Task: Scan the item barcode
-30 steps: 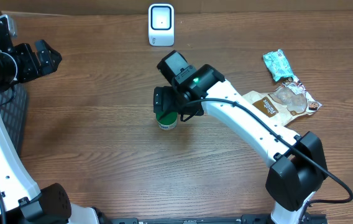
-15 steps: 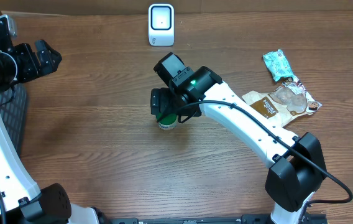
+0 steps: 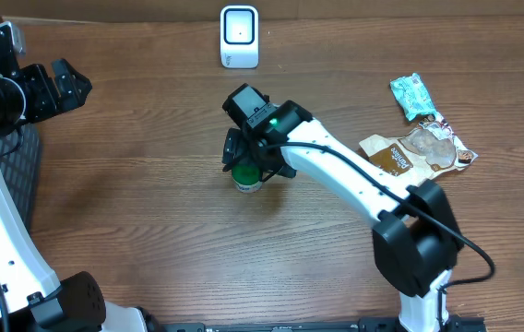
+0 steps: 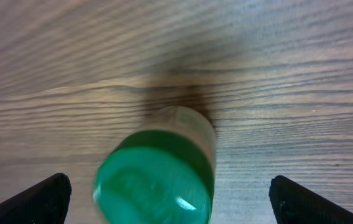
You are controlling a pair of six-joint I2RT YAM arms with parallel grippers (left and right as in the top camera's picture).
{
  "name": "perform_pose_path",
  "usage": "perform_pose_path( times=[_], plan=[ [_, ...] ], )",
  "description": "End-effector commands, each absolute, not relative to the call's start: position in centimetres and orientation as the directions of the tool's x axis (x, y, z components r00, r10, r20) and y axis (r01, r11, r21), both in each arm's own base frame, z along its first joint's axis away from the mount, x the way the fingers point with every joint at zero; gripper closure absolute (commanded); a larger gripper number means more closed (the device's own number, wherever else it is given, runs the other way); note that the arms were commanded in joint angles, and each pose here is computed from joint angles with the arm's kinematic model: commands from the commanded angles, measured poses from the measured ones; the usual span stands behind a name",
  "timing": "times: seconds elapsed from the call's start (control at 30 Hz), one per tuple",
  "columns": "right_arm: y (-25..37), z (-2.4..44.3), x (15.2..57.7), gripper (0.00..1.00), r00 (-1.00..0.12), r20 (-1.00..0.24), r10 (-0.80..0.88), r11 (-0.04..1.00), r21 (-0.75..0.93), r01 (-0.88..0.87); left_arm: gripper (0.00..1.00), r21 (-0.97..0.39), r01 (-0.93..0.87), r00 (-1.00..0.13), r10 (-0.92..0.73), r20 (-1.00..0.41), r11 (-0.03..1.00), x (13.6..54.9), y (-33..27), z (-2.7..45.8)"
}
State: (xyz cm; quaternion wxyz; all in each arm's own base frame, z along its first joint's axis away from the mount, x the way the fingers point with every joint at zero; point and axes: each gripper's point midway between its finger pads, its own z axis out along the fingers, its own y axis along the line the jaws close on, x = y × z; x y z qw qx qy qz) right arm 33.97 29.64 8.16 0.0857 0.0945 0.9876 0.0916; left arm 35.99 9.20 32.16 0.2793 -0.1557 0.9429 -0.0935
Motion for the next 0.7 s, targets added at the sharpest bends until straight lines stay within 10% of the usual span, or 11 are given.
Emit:
perform_pose_path(
  times=[0.0, 0.3, 0.67],
  plan=[
    [29.6, 7.2, 34.2, 0.0, -0.962, -0.146, 0.229, 0.963, 0.179, 0.202, 0.0, -0.257, -0.21, -0.791, -0.318, -0.522, 0.943, 36.0, 8.8, 32.9],
    [30.2, 6.8, 34.6, 0.01, -0.964, -0.153, 0.218, 0.963, 0.197, 0.187, 0.0, -0.257, -0.211, -0.791, -0.319, -0.522, 0.943, 36.0, 8.8, 32.9],
    [31.5, 6.8, 33.0, 0.26, -0.985, -0.154, 0.072, 0.982, 0.183, 0.043, 0.0, -0.257, -0.21, -0.791, -0.318, -0.522, 0.943, 36.0, 8.8, 32.9]
  ],
)
